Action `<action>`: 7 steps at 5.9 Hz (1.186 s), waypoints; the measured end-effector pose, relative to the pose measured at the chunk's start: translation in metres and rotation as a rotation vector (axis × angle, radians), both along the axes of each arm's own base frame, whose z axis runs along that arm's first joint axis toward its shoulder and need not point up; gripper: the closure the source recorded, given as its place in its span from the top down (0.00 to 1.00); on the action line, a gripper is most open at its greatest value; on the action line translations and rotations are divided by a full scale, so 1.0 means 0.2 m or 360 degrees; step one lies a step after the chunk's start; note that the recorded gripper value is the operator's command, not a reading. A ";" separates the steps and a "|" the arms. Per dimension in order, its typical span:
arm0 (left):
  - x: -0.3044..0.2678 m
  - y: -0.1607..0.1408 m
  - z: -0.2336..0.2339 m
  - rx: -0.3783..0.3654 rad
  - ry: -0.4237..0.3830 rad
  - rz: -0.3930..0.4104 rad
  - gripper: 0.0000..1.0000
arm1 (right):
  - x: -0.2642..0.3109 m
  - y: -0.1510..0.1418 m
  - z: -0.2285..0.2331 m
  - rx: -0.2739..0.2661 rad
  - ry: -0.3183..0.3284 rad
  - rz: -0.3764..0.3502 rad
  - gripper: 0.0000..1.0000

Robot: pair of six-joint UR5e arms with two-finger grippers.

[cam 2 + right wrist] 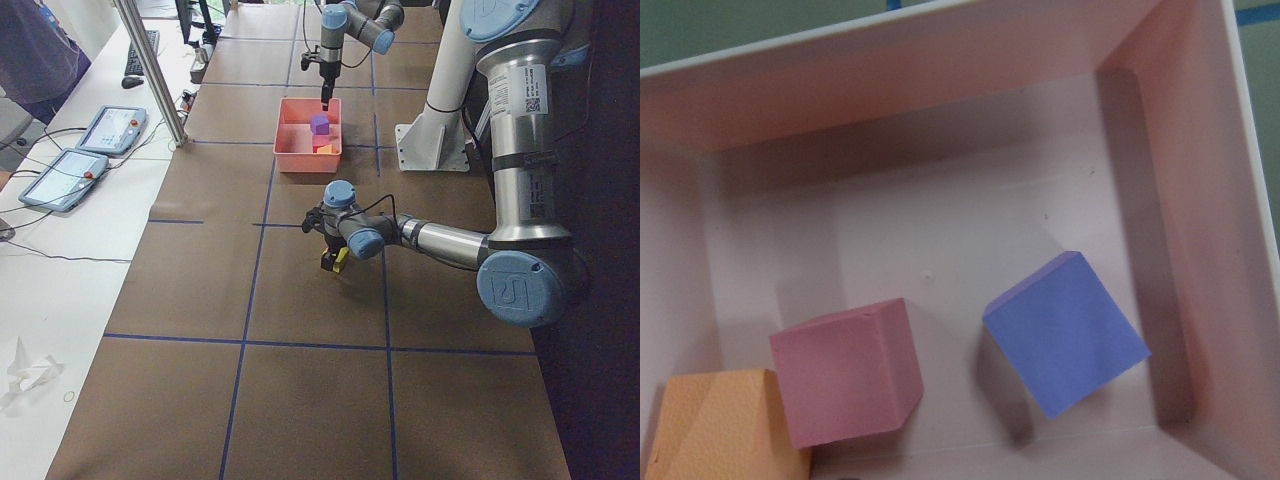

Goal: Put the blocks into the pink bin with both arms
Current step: 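Release the magenta cube and withdraw the right arm, then carry the yellow-green cube into the bin and release it with the left gripper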

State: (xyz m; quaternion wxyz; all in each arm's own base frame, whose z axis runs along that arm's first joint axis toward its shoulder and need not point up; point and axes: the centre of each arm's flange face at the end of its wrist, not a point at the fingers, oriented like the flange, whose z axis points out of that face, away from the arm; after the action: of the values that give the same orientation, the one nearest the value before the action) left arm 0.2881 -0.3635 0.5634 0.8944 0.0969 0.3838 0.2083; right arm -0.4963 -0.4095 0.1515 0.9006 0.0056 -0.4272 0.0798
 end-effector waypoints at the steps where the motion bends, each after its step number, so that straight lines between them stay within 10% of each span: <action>1: 0.01 0.00 0.00 -0.0003 0.0000 0.0000 0.53 | 0.13 -0.11 0.04 0.0023 -0.0003 -0.0019 1.00; 4: -0.02 -0.14 -0.26 0.0059 0.0092 -0.0092 0.53 | 0.72 -0.42 0.46 0.0188 0.0079 -0.0175 1.00; 7: 0.07 -0.47 -1.23 -0.0071 0.0112 -0.0316 0.53 | 1.45 -0.39 1.04 0.0351 0.0162 -0.0393 1.00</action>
State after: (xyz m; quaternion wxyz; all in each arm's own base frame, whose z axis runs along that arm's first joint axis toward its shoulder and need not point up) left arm 0.3025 -0.4570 0.3176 0.8986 0.1218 0.4080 0.1064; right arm -0.2059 -0.4874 0.3587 0.9179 0.0559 -0.3847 -0.0792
